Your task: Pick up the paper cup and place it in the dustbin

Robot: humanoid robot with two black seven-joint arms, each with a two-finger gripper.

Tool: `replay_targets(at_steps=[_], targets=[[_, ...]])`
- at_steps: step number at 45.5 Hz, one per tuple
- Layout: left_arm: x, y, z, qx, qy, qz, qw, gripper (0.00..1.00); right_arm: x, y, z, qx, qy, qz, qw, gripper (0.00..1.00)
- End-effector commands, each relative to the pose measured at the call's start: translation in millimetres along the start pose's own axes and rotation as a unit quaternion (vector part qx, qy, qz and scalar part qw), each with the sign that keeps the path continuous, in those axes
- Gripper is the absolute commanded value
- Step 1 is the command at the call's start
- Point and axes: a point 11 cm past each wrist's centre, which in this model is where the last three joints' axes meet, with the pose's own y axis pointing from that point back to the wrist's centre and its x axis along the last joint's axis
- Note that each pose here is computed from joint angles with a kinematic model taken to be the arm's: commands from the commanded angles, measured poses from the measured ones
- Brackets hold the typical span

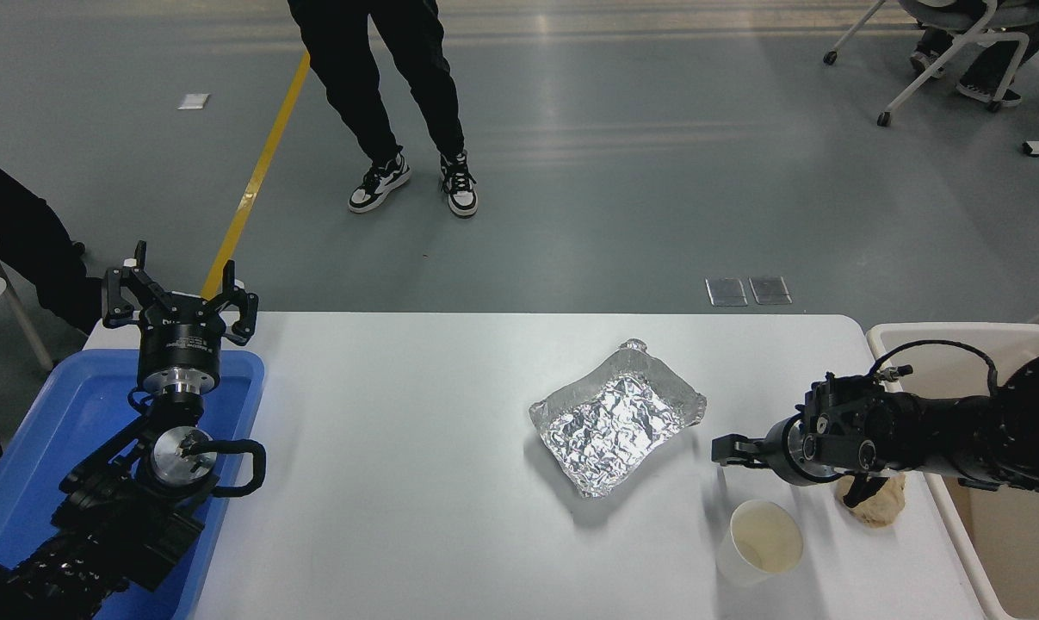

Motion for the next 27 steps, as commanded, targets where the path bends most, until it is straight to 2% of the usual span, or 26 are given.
replay_targets(at_steps=[1,20,27], targets=[[-0.3,0.2,-0.6,0.000,0.000,0.000,1.000,0.99,-4.1,-2.7,-1.7,0.000,0.002,-0.003,1.000,1.00],[0.3,0.0,0.7,-0.001,0.000,0.000,1.000,0.99,2.7,2.3,-4.1,0.002,0.004,-0.003,1.000,1.00],[0.3,0.0,0.7,-0.001,0.000,0.000,1.000,0.99,29.0,21.6,-3.2,0.000,0.013,0.014,1.000,1.00]])
